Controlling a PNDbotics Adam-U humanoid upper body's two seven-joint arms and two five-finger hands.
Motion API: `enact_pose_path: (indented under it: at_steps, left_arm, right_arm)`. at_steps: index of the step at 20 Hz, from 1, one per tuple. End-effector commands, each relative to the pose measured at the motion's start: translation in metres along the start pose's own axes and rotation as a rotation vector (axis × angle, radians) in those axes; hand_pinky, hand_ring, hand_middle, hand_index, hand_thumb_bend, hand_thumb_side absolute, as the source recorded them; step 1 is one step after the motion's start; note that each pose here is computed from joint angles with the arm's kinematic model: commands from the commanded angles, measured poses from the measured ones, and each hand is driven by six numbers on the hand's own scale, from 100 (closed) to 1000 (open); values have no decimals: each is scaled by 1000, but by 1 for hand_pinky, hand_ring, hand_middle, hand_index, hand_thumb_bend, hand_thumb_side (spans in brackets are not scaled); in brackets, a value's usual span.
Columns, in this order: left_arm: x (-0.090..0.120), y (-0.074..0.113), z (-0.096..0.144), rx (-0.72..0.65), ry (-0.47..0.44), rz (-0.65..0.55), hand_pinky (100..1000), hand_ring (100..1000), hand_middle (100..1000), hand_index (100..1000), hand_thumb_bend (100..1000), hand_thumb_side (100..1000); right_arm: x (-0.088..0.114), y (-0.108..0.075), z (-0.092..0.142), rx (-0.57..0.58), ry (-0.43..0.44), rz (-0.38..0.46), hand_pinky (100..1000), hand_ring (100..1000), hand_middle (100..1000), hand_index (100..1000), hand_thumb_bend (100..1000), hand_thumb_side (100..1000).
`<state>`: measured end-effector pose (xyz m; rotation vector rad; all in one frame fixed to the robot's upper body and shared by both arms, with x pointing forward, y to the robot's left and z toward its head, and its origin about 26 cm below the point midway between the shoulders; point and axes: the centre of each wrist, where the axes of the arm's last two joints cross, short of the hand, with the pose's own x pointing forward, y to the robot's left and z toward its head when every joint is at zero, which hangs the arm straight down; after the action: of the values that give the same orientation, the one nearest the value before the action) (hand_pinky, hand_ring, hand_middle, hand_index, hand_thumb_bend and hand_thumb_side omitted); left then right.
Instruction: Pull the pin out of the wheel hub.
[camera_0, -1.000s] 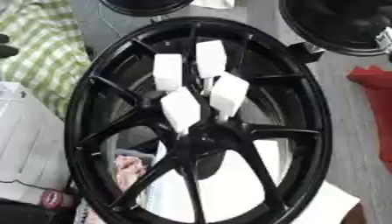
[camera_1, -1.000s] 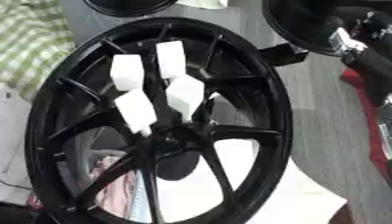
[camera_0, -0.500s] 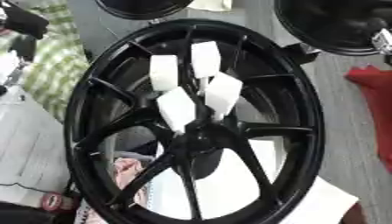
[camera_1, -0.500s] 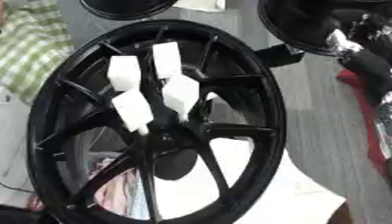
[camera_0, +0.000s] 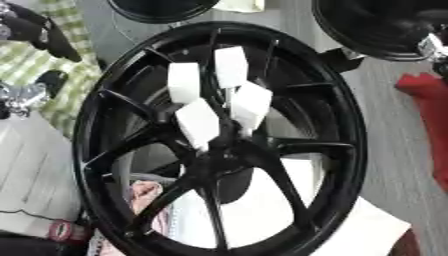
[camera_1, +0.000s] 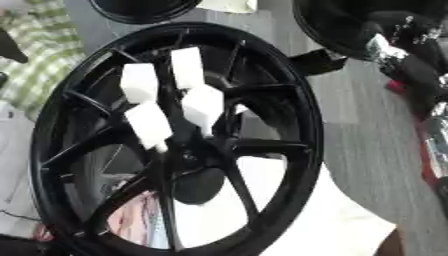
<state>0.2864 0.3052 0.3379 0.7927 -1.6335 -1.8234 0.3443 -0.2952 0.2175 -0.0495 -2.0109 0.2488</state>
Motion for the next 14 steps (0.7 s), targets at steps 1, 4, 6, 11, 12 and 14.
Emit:
enact_pose_path:
  at_steps: [1,4,6,11,12,14]
  left_arm:
    - [7,15,2,-51,4,-50,737,734,690,784,100,748]
    - [12,21,-4,-78,3,-47,741,740,697,795,100,756]
    - [16,24,-10,-97,-4,-30,744,743,701,800,100,766]
    - [19,30,-27,-152,-37,18,750,751,714,823,100,787]
    - [19,31,-29,-159,-42,25,750,751,714,824,101,789]
    - [18,33,-34,-167,-49,29,750,752,717,832,113,787]
  right_arm:
    - [8,-7,-2,5,-17,38,884,744,591,729,211,271]
    - [7,-7,-2,9,-12,39,884,744,591,729,210,272]
    - [6,-6,-2,12,-9,39,884,745,591,729,210,272]
    - [5,-6,-1,16,-3,39,885,745,592,730,210,272]
    - [4,-6,-1,17,-3,39,885,745,592,730,210,272]
    - [4,-6,-1,17,0,39,885,745,592,730,209,273]
